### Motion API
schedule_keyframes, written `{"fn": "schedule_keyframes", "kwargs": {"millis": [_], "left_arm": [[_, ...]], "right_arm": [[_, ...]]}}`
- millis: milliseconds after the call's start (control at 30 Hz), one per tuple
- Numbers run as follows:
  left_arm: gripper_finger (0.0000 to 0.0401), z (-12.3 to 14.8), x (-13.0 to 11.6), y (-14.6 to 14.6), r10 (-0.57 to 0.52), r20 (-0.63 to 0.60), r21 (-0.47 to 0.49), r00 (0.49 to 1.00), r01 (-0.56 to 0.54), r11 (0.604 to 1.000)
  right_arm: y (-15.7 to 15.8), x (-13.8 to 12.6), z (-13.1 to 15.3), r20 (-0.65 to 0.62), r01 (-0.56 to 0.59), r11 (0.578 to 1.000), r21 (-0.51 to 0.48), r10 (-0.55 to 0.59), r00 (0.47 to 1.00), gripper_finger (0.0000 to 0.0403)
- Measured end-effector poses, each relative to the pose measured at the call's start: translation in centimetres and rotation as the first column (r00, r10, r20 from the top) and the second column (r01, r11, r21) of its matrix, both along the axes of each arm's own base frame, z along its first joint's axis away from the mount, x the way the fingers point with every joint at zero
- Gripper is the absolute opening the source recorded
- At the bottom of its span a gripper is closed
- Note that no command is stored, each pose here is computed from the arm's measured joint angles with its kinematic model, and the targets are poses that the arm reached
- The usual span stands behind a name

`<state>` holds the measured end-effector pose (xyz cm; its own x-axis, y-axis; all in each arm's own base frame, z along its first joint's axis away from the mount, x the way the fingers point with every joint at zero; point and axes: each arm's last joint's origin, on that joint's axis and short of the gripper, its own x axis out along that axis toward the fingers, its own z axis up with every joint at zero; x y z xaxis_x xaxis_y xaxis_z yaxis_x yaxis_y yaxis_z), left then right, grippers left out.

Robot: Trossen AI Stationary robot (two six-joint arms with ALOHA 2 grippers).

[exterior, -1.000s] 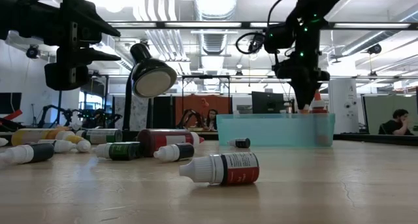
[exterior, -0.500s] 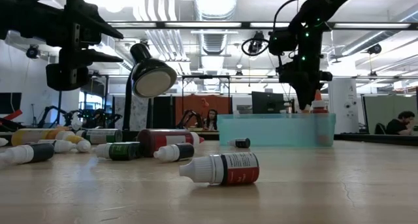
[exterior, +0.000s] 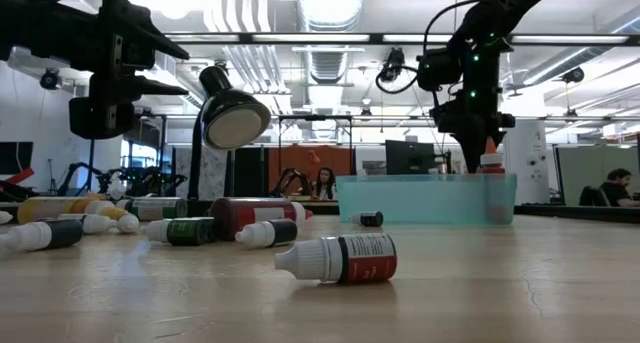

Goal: Pick & Place food coloring
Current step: Put the large yellow food coloring bottle into the green bin

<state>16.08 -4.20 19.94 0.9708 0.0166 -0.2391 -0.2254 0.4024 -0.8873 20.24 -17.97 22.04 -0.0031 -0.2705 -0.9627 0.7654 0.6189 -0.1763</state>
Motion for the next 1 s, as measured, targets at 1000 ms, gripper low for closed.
{"fn": "schedule_keyframes", "kwargs": {"millis": [1000], "left_arm": [[0.0140,1.4,0.3,0.3,0.128,0.024,0.076,0.992,-0.129,0.989]], "right_arm": [[13.7,2.6,9.2,0.371,-0.435,0.875,-0.212,0.484,0.792,0.0235]]}}
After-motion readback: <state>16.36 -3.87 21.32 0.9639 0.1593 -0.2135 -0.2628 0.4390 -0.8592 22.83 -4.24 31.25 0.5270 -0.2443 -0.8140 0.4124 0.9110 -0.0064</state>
